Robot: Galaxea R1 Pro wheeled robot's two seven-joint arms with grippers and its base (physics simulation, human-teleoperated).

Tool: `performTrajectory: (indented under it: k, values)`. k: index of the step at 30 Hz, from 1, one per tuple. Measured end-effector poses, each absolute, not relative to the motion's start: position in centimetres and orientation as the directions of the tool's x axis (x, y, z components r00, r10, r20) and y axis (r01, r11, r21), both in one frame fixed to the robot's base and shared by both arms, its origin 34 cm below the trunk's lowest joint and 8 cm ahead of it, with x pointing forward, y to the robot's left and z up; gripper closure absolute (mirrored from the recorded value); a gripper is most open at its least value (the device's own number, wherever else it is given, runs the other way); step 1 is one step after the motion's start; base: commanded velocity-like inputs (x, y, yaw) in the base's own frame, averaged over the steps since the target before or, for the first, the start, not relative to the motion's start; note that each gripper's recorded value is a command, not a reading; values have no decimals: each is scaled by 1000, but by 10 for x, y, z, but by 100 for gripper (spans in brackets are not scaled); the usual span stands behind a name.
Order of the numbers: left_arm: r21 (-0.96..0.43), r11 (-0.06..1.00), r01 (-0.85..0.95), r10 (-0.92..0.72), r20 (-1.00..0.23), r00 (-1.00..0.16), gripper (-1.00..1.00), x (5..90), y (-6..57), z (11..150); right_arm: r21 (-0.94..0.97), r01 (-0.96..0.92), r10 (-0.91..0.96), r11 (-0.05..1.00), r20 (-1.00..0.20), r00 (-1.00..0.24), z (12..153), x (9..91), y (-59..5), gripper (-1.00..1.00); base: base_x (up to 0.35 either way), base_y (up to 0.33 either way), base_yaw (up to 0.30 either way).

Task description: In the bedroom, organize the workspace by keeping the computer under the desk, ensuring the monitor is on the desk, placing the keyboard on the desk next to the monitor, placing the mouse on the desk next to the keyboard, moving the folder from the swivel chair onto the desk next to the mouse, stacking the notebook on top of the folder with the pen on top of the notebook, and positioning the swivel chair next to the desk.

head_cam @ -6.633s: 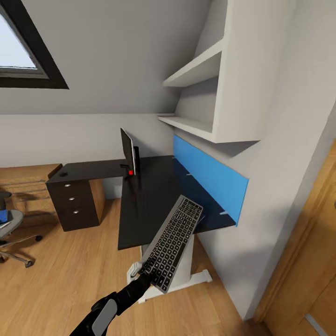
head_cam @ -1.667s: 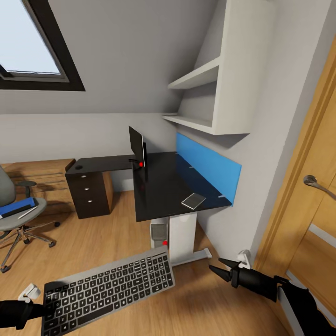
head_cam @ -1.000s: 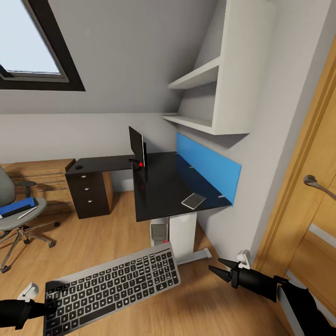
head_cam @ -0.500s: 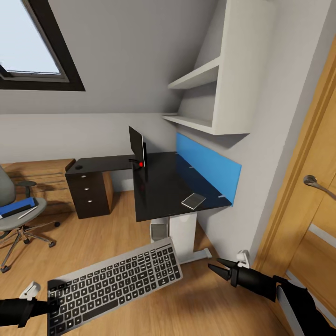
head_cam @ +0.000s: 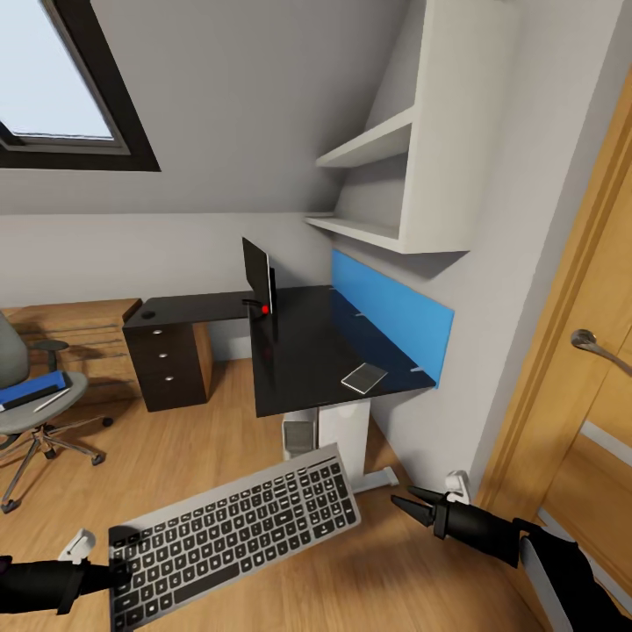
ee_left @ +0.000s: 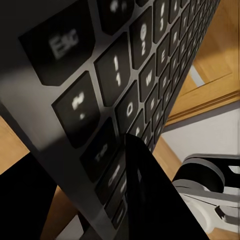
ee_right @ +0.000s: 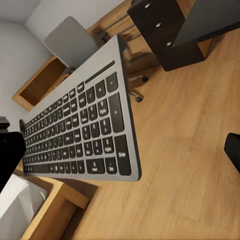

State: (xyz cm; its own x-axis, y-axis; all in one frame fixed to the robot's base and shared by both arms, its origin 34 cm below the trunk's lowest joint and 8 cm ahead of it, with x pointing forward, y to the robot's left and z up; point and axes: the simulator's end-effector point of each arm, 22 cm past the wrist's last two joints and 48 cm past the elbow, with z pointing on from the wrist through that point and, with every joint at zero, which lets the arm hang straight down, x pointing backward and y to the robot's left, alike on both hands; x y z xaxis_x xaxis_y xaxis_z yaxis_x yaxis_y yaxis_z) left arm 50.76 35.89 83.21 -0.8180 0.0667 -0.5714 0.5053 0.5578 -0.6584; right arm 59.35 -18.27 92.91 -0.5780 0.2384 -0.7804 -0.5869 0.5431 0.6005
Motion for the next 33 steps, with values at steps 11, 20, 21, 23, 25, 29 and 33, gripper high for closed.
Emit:
performTrajectory:
  k: [11,20,21,23,25,29,33]
  values:
    - [-652,542,530,79,-589,-805,100,511,352,838,608,-586,250,536,-777,-578,931,594,-183,-100,0,0,0]
    - [-667,515,539,74,-592,-802,100,511,338,838,610,-584,251,535,-775,-580,931,594,-182,-100,0,0,0]
    - [-668,512,540,73,-593,-802,100,511,336,838,611,-584,251,534,-775,-580,930,594,-182,-100,0,0,0]
    - [-669,511,541,73,-593,-802,100,511,335,838,611,-584,251,534,-775,-581,930,593,-182,-100,0,0,0]
    - [-669,507,544,74,-595,-800,100,511,334,839,611,-584,250,534,-774,-581,930,593,-182,-100,0,0,0]
    - [-670,487,561,81,-605,-792,100,511,329,844,610,-584,249,535,-775,-581,930,593,-182,-100,0,0,0]
    - [-674,473,568,83,-607,-790,100,510,327,847,610,-584,249,535,-775,-581,930,593,-182,-100,0,0,0]
